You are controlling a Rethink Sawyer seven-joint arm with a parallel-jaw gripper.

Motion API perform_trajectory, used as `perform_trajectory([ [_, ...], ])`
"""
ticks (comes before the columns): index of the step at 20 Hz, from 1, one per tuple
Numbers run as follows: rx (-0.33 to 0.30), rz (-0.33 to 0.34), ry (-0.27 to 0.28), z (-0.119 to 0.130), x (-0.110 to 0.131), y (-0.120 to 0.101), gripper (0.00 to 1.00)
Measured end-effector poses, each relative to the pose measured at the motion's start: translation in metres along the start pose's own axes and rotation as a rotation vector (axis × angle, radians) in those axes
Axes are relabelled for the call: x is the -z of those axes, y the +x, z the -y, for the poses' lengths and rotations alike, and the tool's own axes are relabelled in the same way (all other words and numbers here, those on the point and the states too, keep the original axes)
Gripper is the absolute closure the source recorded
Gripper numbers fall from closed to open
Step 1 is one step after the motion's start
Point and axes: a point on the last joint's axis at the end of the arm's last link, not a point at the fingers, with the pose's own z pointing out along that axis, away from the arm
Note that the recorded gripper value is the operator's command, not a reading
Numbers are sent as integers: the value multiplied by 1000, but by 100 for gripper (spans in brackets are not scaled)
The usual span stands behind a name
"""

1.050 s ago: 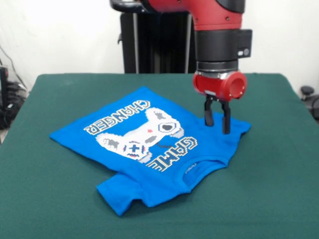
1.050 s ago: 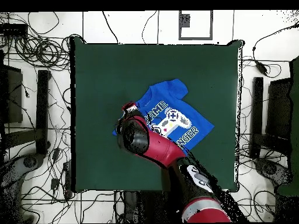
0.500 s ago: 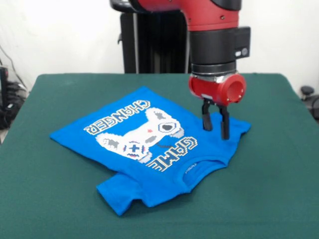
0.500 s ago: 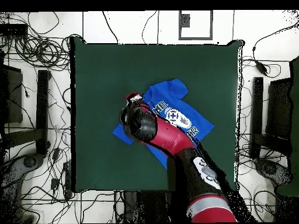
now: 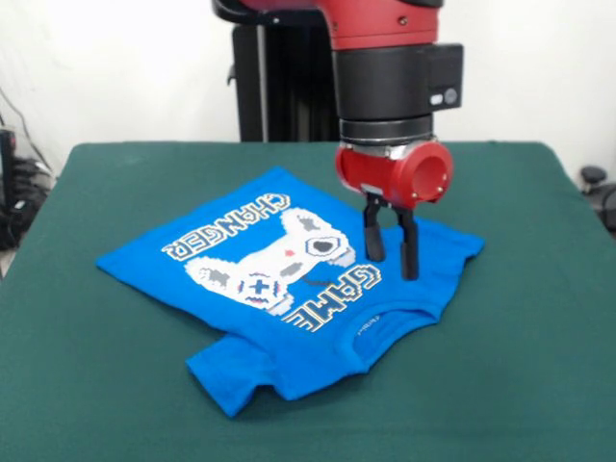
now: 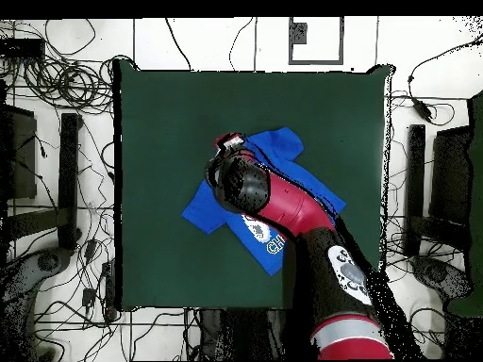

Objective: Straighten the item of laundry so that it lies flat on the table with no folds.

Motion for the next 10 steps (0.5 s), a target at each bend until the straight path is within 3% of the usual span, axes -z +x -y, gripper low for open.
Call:
perform_trajectory([
  [10,36,33,-17,-22,8,-30,0],
])
